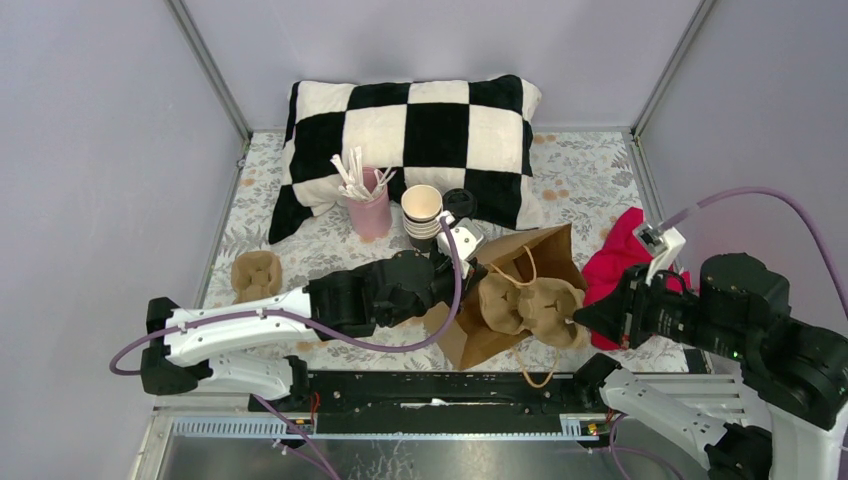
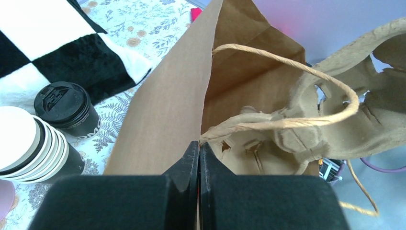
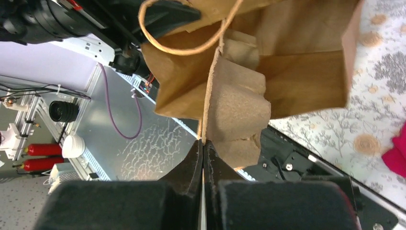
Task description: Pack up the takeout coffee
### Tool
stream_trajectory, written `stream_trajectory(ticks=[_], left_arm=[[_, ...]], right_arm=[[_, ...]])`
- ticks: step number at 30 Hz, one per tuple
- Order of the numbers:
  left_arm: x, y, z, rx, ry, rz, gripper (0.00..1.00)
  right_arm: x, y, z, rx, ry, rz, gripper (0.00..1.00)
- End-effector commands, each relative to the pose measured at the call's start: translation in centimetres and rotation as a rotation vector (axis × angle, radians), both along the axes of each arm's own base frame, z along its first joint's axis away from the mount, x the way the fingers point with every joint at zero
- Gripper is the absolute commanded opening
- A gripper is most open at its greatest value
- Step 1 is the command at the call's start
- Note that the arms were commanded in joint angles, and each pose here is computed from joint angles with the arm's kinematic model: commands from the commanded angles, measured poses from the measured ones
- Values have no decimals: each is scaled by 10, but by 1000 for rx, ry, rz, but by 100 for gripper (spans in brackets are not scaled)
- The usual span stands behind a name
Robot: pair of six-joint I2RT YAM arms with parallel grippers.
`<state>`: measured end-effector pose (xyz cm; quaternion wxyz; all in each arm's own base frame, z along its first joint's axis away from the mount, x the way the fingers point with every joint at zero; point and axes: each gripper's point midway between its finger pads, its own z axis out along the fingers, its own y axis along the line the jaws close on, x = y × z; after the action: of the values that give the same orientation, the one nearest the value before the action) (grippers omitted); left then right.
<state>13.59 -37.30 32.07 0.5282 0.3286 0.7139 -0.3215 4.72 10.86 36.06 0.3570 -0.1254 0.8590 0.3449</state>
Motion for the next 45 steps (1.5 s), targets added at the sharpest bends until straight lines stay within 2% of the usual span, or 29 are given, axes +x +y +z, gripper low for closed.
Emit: stream_trajectory(ticks=[1, 6, 12, 18, 24, 31, 39, 45], left_arm=[[-9, -14, 32, -128, 9, -48, 0], [-11, -16, 34, -158, 24, -57, 0], [-16, -15, 41, -209, 29, -80, 0], [-23, -9, 42, -237, 24, -112, 0], [-24, -4, 45, -257, 27, -109, 0], [-31, -8, 38, -246, 29, -156, 0], [-30, -2, 36, -261, 35, -143, 0], [-28, 2, 34, -267, 33, -129, 0]], right_arm=[[12, 31, 20, 68, -59, 114, 0], [29, 47, -10, 20, -16, 147, 0], [42, 66, -22, 39, -43, 202, 0], [63, 71, -47, -33, -96, 217, 0], [72, 78, -62, -35, -175, 259, 0], [83, 86, -80, -103, -172, 315, 0], [95, 86, -96, -142, -214, 308, 0], [103, 80, -102, -178, -225, 269, 5]])
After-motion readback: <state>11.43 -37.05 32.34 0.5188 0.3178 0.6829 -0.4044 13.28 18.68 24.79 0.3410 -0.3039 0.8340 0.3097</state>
